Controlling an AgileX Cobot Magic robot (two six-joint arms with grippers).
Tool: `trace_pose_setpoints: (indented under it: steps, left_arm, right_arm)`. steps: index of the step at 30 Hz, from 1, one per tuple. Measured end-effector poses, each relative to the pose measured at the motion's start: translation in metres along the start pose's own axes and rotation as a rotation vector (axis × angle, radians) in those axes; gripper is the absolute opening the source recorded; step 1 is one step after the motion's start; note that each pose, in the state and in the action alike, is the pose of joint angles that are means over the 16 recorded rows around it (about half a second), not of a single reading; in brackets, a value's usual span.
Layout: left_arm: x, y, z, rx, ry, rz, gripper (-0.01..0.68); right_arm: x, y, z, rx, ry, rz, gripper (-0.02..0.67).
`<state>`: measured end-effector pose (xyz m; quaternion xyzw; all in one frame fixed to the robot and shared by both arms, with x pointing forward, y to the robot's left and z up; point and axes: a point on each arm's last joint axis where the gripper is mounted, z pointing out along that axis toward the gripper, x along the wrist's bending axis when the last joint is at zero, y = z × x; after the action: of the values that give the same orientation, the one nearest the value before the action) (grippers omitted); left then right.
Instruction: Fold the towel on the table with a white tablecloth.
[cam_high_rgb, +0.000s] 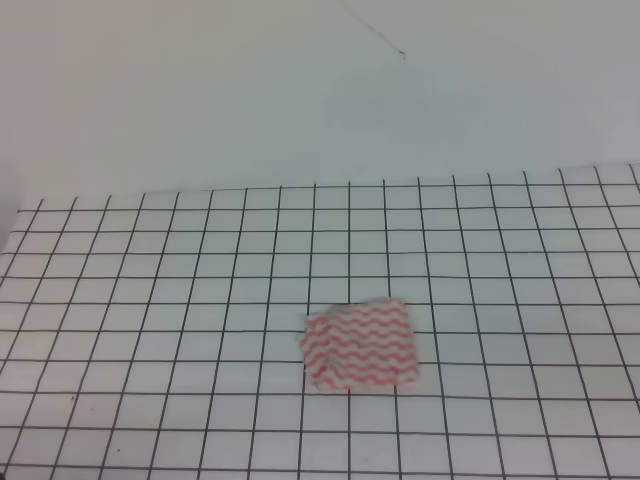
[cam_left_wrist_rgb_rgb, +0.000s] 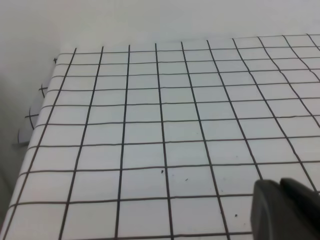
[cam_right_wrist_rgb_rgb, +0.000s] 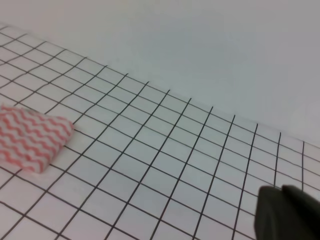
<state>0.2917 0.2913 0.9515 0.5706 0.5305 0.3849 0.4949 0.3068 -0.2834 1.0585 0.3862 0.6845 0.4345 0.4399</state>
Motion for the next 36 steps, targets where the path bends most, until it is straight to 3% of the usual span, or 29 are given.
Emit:
trace_pose_setpoints:
  steps: [7, 14, 22, 28, 36]
  left_arm:
    - [0.0, 0.0, 0.0, 0.0, 0.0, 0.0, 0.0]
    - [0.0, 0.0, 0.0, 0.0, 0.0, 0.0, 0.0]
    - [0.0, 0.0, 0.0, 0.0, 0.0, 0.0, 0.0]
    - [0.0, 0.0, 0.0, 0.0, 0.0, 0.0, 0.0]
    - [0.0, 0.0, 0.0, 0.0, 0.0, 0.0, 0.0]
  right_arm:
    - [-0.004, -0.002, -0.004, -0.009, -0.065, 0.017, -0.001]
    - [-0.01, -0.016, -0.016, -0.06, -0.247, 0.125, -0.001]
    - [-0.005, -0.058, -0.014, -0.078, -0.451, 0.269, -0.001]
    - [0.001, -0.09, -0.004, -0.021, -0.495, 0.333, -0.001]
    - [0.005, -0.105, 0.001, 0.062, -0.477, 0.317, -0.001]
